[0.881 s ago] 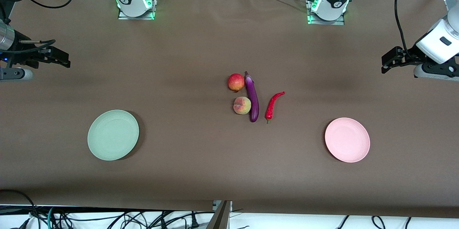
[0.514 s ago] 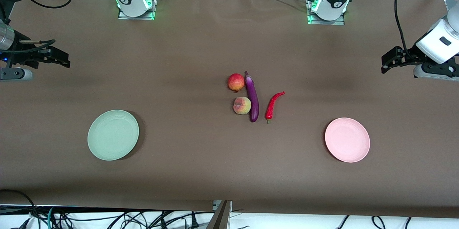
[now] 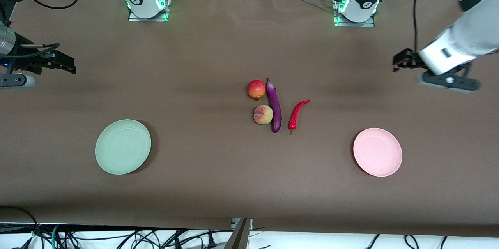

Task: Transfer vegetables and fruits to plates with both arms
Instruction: 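Move the left gripper toward the red chili pepper, then grasp the chili with the left gripper while the right gripper reaches the pomegranate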

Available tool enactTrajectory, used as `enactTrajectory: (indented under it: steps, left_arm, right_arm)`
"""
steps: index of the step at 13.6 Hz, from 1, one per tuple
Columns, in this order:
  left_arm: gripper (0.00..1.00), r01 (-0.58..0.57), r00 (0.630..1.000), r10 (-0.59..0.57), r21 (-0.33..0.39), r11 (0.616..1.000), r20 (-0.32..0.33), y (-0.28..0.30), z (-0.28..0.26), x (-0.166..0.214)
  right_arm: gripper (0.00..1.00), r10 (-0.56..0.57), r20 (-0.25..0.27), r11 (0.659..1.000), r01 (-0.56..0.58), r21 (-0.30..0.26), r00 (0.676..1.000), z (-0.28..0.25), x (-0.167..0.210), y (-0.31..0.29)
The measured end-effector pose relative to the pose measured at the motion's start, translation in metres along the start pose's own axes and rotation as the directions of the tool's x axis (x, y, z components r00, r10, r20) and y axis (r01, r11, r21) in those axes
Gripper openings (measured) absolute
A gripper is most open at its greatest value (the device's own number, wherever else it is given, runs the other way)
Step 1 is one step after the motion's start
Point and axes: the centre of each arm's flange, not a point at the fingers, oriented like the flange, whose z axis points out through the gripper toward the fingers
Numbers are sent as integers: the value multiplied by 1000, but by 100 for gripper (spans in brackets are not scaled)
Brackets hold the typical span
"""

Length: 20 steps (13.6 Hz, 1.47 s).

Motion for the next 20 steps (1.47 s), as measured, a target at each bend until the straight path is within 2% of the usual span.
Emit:
enactTrajectory:
  steps: [2,4,7,11,13,14,17,18,20]
  left_arm:
    - [100,-84,992,85,-8,996,97,46,35,16]
    - [100,-148,976,150,-25,989,154,85,82,42]
    - [100,-181,978,185,-50,982,98,106,147,90]
    - [100,-220,975,218,-63,973,-41,136,204,133]
    - [100,-237,970,232,-69,969,-78,157,235,146]
    - [100,-230,971,224,-73,970,-84,170,251,149]
    - [100,-173,980,163,-87,981,-109,209,291,151]
    - [100,-168,981,157,-89,982,-118,213,300,151]
    - [100,-169,979,159,-80,982,-126,215,313,151]
  right_arm:
    - [100,0,0,1000,0,0,1000,0,0,0]
    - [100,-4,0,1000,4,0,1000,1,1,0]
    - [100,-15,17,1000,15,9,1000,16,11,-2]
    - [100,-35,86,999,32,26,996,57,32,-11]
    - [100,-50,136,998,45,37,990,87,44,-15]
    - [100,-56,165,997,46,61,985,107,51,-19]
    - [100,-51,210,974,2,228,976,171,79,-47]
    - [100,-36,221,964,-24,264,975,189,86,-58]
    - [100,-9,226,958,-57,281,974,213,97,-103]
